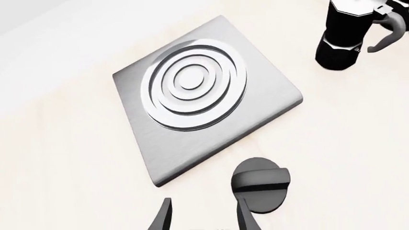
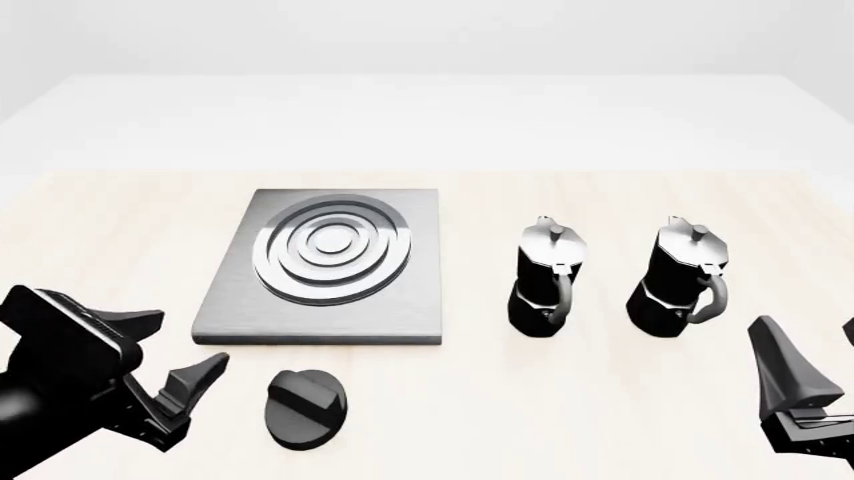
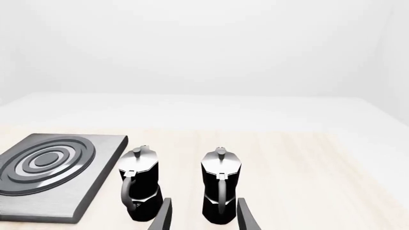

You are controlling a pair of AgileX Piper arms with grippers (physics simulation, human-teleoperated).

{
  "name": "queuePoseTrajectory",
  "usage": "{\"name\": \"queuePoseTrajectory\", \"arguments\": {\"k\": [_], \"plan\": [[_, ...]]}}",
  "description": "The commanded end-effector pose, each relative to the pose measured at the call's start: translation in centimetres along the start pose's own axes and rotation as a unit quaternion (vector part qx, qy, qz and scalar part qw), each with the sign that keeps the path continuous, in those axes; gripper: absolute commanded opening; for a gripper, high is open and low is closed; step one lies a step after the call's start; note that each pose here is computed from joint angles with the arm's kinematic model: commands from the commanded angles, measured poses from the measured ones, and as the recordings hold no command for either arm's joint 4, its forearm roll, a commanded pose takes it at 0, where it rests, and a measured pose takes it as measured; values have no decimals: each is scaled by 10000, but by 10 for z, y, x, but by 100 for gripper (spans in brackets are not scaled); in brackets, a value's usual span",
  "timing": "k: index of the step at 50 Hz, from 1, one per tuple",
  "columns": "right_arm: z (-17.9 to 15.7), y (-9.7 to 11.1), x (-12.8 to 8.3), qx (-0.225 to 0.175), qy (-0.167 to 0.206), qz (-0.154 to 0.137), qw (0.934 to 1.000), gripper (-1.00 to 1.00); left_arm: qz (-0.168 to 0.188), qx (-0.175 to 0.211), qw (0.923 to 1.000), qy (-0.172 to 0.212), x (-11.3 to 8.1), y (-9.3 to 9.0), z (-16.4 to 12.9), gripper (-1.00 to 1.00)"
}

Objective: Turn off the stove.

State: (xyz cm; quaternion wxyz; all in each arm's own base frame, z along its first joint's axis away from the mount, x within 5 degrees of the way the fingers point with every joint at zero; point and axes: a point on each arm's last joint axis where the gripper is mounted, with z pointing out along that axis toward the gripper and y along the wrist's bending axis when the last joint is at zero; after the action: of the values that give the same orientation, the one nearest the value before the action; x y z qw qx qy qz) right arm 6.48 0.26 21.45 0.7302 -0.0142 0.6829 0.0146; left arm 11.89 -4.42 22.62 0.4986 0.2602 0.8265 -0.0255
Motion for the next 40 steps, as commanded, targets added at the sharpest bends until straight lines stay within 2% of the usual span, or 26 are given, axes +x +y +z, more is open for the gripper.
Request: {"name": "queuePoseTrajectory", "arguments": {"k": [1, 14, 40], "plan": [[0, 0, 0, -5, 2, 14, 10000, 100, 226, 123, 9992, 310, 11, -4, 21, 100], [0, 0, 0, 7, 9, -1, 10000, 100, 262, 212, 9980, 533, 26, -9, 52, 100], [0, 0, 0, 2, 9, 7, 10000, 100, 301, 350, 9962, 741, 40, -16, 79, 100]]}}
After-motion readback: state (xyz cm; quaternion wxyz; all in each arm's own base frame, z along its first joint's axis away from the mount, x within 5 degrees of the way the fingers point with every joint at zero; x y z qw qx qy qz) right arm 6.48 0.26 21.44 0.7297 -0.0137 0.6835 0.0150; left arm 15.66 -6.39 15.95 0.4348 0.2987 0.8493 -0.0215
